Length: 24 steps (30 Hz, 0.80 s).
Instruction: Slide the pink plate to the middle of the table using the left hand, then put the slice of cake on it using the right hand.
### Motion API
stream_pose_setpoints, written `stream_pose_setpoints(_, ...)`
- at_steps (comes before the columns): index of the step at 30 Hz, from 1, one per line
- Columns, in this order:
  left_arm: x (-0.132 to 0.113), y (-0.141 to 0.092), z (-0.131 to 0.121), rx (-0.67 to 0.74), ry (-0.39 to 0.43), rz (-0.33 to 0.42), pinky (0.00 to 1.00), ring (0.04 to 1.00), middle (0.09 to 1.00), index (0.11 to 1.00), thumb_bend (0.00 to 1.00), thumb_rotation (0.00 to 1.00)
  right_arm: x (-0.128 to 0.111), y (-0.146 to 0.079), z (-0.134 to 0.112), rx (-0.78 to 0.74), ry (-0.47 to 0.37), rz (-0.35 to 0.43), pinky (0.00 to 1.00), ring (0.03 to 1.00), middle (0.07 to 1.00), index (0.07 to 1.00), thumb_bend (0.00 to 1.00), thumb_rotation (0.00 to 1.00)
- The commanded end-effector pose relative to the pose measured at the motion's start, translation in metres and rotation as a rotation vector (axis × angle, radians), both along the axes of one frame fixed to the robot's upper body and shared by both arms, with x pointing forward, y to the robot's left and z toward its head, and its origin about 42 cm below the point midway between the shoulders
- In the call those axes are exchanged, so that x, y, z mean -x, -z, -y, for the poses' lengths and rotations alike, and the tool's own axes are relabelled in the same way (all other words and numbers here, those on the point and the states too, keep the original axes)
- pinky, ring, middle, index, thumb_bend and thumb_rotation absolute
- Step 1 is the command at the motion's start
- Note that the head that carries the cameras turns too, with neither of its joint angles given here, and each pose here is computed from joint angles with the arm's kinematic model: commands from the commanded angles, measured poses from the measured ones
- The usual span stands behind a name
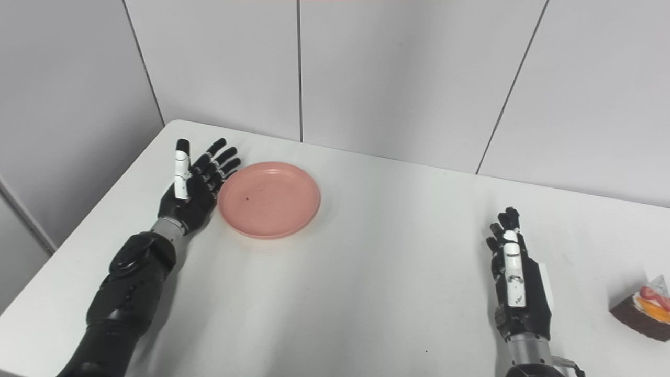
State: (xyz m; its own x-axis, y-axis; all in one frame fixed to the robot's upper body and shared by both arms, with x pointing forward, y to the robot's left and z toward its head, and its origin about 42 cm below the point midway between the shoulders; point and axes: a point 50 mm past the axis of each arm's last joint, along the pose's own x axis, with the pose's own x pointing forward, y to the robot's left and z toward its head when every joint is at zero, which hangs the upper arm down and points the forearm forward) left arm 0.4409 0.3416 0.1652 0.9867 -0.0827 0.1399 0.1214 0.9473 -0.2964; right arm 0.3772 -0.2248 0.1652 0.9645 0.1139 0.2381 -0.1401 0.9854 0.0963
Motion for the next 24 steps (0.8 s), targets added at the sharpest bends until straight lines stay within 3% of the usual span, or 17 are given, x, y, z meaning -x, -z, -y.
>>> stream_pose_setpoints(1, -0.014, -0.018, 0.011, -0.014, 0.056, 0.048, 0.96, 0.931, 0.927, 0.923, 0.94, 1.00, -0.006, -0.019, -0.002, 0.002, -0.004, 0.076, 1.00, 1.000, 1.000, 1.000, 0.39, 0.89)
stream_pose_setpoints(6, -0.019, -0.004, 0.040, 0.027, 0.131, 0.018, 0.96, 0.937, 0.940, 0.931, 0.92, 1.00, -0.007, -0.017, -0.004, 0.003, 0.005, 0.075, 1.00, 1.000, 1.000, 1.000, 0.42, 0.87)
stream_pose_setpoints(14, -0.014, 0.009, 0.084, 0.063, 0.171, -0.016, 0.93, 0.941, 0.937, 0.935, 0.90, 1.00, -0.010, -0.010, -0.004, 0.017, 0.023, 0.079, 1.00, 1.000, 1.000, 1.000, 0.48, 0.87)
stream_pose_setpoints(24, 0.004, 0.025, 0.132, 0.015, 0.192, -0.031, 0.99, 0.985, 0.981, 0.984, 0.87, 1.00, -0.012, -0.002, -0.010, 0.023, 0.040, 0.080, 1.00, 0.996, 0.995, 1.000, 0.61, 0.81)
